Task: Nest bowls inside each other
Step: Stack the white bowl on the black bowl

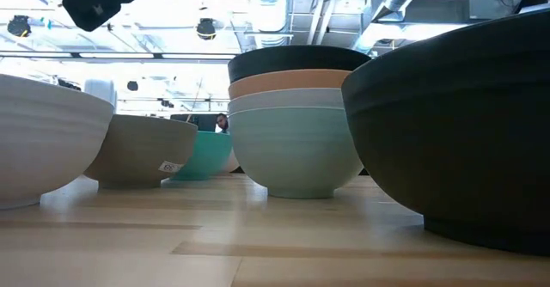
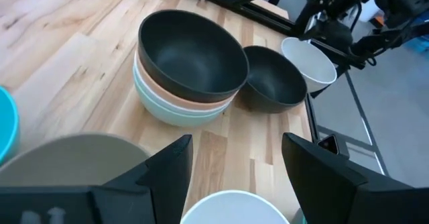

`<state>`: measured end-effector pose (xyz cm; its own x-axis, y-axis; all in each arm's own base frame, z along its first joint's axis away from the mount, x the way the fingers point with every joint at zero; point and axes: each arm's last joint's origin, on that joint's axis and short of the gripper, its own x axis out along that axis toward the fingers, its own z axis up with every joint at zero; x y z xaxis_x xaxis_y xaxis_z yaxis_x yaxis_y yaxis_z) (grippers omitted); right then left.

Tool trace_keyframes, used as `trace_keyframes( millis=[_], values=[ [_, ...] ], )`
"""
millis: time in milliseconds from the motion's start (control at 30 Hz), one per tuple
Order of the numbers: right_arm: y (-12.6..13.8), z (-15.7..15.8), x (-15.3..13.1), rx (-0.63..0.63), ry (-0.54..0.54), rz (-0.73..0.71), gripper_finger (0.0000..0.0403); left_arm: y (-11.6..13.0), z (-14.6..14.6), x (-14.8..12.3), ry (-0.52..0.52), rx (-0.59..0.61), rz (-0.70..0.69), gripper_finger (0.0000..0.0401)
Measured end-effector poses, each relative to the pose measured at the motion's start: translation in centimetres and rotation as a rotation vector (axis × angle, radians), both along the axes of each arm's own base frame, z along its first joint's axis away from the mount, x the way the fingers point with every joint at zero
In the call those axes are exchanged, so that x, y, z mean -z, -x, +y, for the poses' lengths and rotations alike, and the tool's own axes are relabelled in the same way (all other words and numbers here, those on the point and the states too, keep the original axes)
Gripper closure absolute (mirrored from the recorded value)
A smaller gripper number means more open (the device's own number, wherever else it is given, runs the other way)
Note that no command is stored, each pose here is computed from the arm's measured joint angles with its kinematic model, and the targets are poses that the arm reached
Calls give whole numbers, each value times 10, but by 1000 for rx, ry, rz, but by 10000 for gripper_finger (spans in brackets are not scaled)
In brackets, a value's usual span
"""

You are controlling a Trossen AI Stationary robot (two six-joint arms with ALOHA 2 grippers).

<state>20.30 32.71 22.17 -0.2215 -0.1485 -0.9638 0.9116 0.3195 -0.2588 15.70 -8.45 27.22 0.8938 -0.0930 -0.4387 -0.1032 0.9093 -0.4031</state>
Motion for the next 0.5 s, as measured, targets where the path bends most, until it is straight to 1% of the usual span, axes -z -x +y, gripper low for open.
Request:
trace_keyframes(
  millis=[200, 500],
  values=[
    [-1, 2, 1, 2, -27, -9, 143, 0, 0, 0, 2, 0, -2, 179],
    [-5, 9, 2, 21, -102, -33, 143, 0, 0, 0, 3, 0, -3, 179]
  ],
)
